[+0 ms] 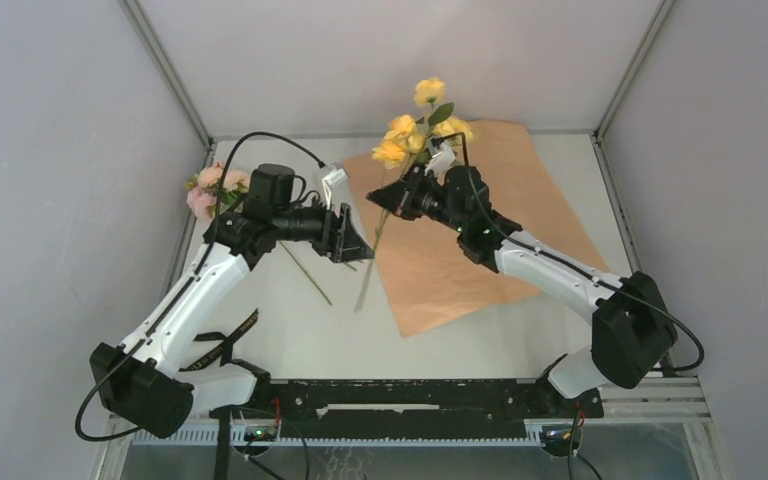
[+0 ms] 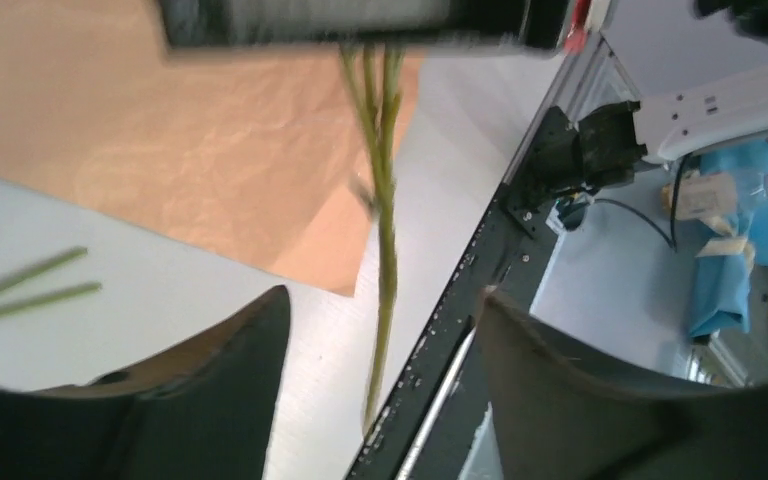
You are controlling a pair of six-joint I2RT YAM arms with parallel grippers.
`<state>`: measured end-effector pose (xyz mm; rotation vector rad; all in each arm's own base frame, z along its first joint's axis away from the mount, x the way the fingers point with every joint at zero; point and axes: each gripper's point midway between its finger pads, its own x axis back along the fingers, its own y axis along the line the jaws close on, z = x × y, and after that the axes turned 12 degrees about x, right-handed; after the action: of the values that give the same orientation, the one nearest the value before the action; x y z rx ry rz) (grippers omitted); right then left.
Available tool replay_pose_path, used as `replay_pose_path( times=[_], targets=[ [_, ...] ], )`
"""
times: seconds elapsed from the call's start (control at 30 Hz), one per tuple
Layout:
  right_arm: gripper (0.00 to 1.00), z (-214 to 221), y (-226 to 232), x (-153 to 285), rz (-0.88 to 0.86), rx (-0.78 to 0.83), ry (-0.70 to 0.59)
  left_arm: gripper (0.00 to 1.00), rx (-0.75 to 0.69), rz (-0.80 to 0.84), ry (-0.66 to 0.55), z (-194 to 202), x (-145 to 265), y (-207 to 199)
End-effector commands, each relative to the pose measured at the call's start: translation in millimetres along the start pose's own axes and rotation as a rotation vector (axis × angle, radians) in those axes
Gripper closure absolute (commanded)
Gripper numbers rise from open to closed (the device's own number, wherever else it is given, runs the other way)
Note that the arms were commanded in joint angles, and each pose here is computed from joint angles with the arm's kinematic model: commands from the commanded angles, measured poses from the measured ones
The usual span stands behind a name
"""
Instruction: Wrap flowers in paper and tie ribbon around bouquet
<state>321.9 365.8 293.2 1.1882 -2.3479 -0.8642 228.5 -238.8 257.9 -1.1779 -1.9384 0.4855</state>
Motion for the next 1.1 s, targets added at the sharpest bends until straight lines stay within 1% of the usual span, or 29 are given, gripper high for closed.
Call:
replay_pose_path(
  times=[0.0,0.03,0.1,0.2,0.23,0.27,0.3,0.33,0.37,0.4,0.43,0.47,0.53,0.63,0.67,0.73,0.83,0.93,1.03,1.07],
  targets=[
    [1.00,-34.6,-61.1,42.9,0.337,0.189,0.059,0.15,-0.047,-0.140,-0.041,-10.9,12.6,20.7],
    [1.00,-35.7,-84.4,55.5,0.428,0.221,0.119,0.12,-0.027,-0.215,-0.077,-19.9,18.4,37.8],
    [1.00,-37.6,-124.9,74.7,0.555,0.250,0.218,0.11,0.079,-0.363,-0.151,-37.0,32.6,78.1],
    [1.00,-47.8,-179.2,89.1,0.706,0.213,0.322,0.17,0.370,-0.574,-0.266,-46.9,58.1,150.7],
    [0.98,-55.3,-191.9,88.6,0.739,0.223,0.335,0.19,0.451,-0.615,-0.306,-46.2,65.4,169.5],
    [0.92,-60.7,-207.6,86.6,0.780,0.225,0.347,0.20,0.516,-0.646,-0.343,-43.9,72.5,185.2],
    [0.79,-67.9,-223.7,83.7,0.816,0.225,0.350,0.21,0.566,-0.679,-0.376,-40.6,78.8,199.0],
    [0.62,-73.3,-242.0,82.0,0.854,0.219,0.355,0.21,0.602,-0.718,-0.407,-37.1,84.3,211.8],
    [0.39,-78.5,-262.2,80.9,0.904,0.220,0.366,0.22,0.630,-0.768,-0.439,-33.8,91.3,225.5],
    [0.19,-83.4,-279.0,80.7,0.946,0.217,0.382,0.22,0.652,-0.826,-0.475,-31.1,100.2,239.7],
    [0.05,-82.1,-295.0,82.5,0.991,0.206,0.425,0.22,0.675,-0.875,-0.495,-27.4,104.8,251.6],
    [0.01,-86.2,-304.3,86.3,1.042,0.205,0.454,0.22,0.695,-0.913,-0.504,-23.3,107.4,261.8],
    [0.00,-89.8,-307.1,87.3,1.093,0.245,0.489,0.22,0.735,-0.954,-0.502,-16.8,106.0,279.4],
    [0.00,-80.8,-290.0,84.2,1.090,0.342,0.481,0.22,0.792,-0.997,-0.491,-10.8,97.9,305.6],
    [0.00,-65.5,-286.8,88.1,1.093,0.366,0.503,0.23,0.820,-1.008,-0.476,-7.2,92.7,314.9],
    [0.00,-48.6,-270.2,92.7,1.086,0.398,0.501,0.25,0.865,-1.021,-0.447,-3.3,82.9,331.3],
    [0.00,-24.5,-240.7,96.4,1.011,0.417,0.475,0.29,0.917,-1.030,-0.408,1.2,68.7,353.6],
    [0.00,3.3,-220.0,96.7,0.939,0.428,0.486,0.34,0.944,-1.043,-0.388,5.0,60.0,369.7],
    [0.00,19.6,-209.0,102.1,0.922,0.435,0.517,0.64,0.930,-1.028,-0.387,-1.8,56.6,372.8],
    [0.00,22.8,-205.1,103.5,0.919,0.437,0.523,0.77,0.930,-1.016,-0.380,-1.7,56.0,370.6]
  ],
)
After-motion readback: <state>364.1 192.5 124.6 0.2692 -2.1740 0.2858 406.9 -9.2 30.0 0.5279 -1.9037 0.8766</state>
